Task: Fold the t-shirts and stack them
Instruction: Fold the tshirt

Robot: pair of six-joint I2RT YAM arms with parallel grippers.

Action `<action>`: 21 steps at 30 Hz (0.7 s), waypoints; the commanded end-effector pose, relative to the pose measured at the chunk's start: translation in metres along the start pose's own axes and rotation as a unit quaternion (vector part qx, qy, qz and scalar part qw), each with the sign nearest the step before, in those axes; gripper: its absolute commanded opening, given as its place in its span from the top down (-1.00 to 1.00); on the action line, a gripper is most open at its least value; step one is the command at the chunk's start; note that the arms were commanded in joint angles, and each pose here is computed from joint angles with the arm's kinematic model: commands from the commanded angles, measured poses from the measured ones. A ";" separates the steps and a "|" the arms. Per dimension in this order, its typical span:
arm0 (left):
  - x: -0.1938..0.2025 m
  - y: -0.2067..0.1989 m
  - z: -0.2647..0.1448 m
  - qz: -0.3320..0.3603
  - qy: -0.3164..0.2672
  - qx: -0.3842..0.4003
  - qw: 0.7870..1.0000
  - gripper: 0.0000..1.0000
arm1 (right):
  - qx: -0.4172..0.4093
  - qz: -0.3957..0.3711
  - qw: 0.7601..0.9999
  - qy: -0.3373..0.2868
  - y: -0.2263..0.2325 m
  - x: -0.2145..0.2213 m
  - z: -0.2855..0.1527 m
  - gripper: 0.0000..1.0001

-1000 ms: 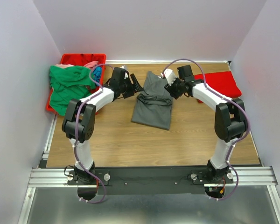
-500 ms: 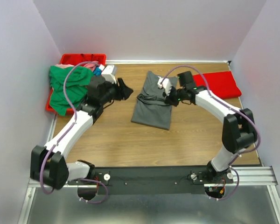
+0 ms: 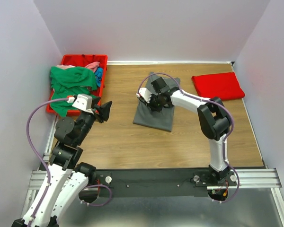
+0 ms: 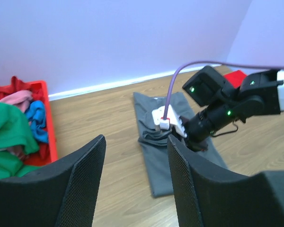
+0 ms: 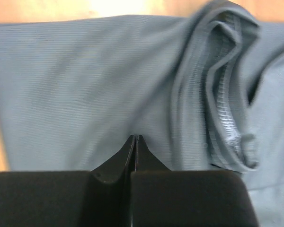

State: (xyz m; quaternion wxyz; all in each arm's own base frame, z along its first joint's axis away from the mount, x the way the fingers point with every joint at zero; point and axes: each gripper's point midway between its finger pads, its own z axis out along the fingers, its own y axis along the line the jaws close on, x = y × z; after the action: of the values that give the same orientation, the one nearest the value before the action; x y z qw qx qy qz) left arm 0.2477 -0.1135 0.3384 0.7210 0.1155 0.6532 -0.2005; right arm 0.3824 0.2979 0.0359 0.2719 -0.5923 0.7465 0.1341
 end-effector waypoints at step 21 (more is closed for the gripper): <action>0.012 0.016 -0.006 0.023 0.000 -0.038 0.999 -0.27 | 0.185 0.049 0.980 0.051 -0.102 0.005 -0.006 0.88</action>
State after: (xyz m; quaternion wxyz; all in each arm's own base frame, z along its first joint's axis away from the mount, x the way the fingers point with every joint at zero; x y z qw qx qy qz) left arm 0.2498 -0.1028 0.3232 0.7225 0.1070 0.6614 -0.1703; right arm 0.4556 0.2751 0.0489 0.3162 -0.5296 0.7871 0.0101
